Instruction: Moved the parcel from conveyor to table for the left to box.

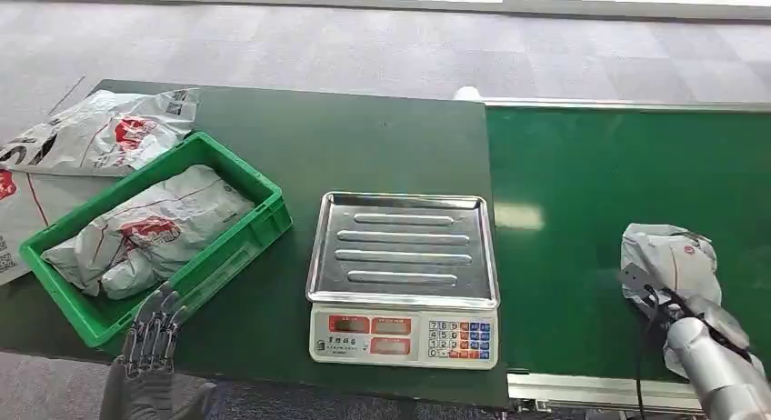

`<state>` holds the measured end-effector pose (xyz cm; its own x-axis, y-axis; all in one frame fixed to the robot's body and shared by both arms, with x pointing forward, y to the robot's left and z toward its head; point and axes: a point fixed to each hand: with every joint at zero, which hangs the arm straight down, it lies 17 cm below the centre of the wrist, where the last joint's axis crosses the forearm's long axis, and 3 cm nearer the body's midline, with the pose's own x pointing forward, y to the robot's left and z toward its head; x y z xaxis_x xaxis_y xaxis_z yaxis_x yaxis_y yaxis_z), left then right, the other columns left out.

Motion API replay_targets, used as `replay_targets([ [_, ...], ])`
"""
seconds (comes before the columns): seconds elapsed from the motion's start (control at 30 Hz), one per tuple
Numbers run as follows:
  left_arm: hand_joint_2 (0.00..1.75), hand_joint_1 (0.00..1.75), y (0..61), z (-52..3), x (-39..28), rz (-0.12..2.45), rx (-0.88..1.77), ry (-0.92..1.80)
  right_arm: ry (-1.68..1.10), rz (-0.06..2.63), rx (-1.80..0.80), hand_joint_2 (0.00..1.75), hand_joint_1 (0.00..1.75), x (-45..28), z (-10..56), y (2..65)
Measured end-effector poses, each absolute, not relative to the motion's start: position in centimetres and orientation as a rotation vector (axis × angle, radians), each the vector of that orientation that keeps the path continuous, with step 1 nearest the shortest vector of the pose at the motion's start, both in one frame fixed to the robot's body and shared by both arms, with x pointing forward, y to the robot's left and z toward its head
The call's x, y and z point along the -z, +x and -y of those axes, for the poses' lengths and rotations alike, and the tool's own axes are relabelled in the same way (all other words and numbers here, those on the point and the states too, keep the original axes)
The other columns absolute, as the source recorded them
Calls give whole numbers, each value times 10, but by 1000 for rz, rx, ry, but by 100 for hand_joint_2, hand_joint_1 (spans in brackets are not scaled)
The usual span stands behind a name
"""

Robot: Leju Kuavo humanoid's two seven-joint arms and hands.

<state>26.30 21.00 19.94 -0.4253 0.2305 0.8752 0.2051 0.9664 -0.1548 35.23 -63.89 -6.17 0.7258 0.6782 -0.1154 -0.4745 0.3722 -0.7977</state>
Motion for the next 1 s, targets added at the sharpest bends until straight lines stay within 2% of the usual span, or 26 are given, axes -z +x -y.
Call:
replay_targets([
  [0.1,175,0,263,-211,-199,2024,-35,-305,-998,447,-741,175,175,48,621,382],
  [0.17,175,0,263,-212,-201,2032,-44,-304,-1099,860,-687,175,175,-4,577,435],
  [0.23,175,0,265,-212,-203,2047,-45,-297,-1197,1294,-554,175,175,-86,529,461],
  [0.3,175,0,266,-212,-205,2063,-49,-274,-1267,1616,-381,175,175,-165,496,456],
  [0.37,175,0,268,-217,-205,2073,-65,-232,-1277,1829,-251,175,175,-221,470,440],
  [0.5,175,0,274,-226,-207,2097,-100,-178,-1180,2101,-290,175,175,-289,390,432],
  [0.6,175,0,276,-226,-210,2126,-91,-175,-977,2113,-558,175,175,-291,299,459],
  [0.73,175,0,276,-220,-209,2148,-37,-199,-730,1826,-1071,175,175,-221,172,482],
  [0.9,175,0,282,-216,-202,2121,1,-221,-632,1616,-1313,175,175,-175,99,486],
  [0.93,175,0,285,-215,-202,2118,7,-224,-630,1593,-1342,175,30,-172,93,489],
  [0.97,175,0,287,-215,-202,2113,9,-227,-619,1569,-1372,175,0,-165,85,489],
  [1.0,175,0,288,-215,-201,2110,11,-228,-610,1556,-1393,175,0,-162,79,490],
])
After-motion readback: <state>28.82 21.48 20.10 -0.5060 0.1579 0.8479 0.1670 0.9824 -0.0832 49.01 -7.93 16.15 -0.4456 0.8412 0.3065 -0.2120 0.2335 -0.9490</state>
